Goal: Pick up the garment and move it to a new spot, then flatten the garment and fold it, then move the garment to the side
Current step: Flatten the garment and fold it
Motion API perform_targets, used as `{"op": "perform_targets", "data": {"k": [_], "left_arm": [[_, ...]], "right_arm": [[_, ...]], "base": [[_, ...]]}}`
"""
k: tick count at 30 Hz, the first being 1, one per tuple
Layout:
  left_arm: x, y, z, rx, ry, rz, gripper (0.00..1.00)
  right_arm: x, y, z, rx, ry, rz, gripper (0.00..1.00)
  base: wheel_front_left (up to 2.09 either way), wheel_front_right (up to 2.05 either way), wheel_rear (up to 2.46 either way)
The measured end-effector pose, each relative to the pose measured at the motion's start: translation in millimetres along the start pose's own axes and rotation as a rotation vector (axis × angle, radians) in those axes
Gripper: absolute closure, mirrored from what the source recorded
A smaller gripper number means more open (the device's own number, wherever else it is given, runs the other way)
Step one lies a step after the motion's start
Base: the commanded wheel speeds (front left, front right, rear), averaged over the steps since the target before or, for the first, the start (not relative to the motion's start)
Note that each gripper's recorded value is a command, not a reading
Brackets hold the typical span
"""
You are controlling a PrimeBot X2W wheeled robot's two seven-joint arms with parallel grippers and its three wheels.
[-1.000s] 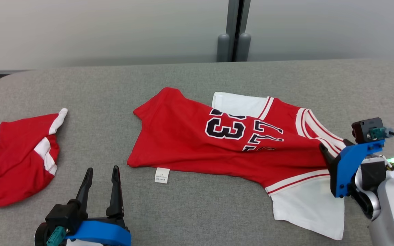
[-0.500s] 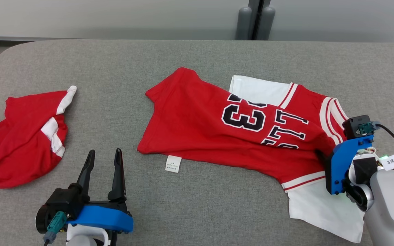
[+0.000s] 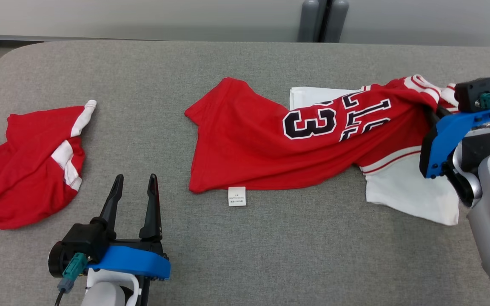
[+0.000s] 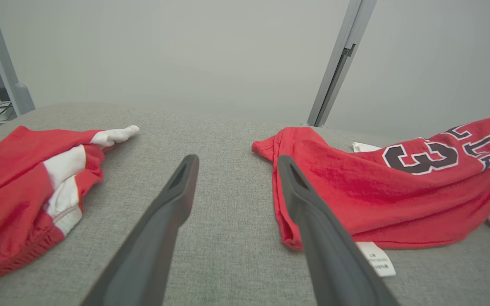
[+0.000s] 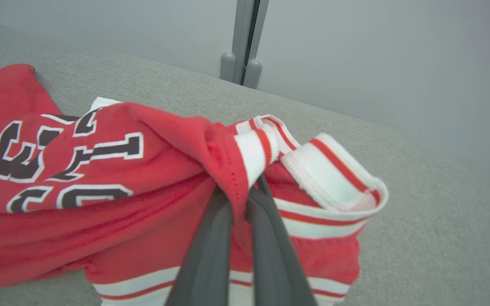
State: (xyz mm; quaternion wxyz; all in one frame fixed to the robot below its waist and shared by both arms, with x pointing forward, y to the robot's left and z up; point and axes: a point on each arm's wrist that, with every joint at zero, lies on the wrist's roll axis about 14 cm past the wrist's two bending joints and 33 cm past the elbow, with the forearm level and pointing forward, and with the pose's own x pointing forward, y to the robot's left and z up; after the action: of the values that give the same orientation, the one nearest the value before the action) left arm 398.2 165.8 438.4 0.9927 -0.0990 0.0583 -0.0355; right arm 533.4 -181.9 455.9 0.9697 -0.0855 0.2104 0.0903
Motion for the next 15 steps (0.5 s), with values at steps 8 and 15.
{"op": "perform_targets", "data": {"k": [8, 15], "left_arm": [[1, 0, 2, 0.000, -0.005, -0.001, 0.00], [-3, 0, 8, -0.001, -0.020, 0.002, 0.00]], "right_arm": [[17, 8, 28, -0.014, -0.061, 0.023, 0.00], [8, 12, 40, 0.028, -0.136, 0.035, 0.00]], "base": [[0.00, 0.00, 0.00], [0.00, 0.00, 0.00]]}}
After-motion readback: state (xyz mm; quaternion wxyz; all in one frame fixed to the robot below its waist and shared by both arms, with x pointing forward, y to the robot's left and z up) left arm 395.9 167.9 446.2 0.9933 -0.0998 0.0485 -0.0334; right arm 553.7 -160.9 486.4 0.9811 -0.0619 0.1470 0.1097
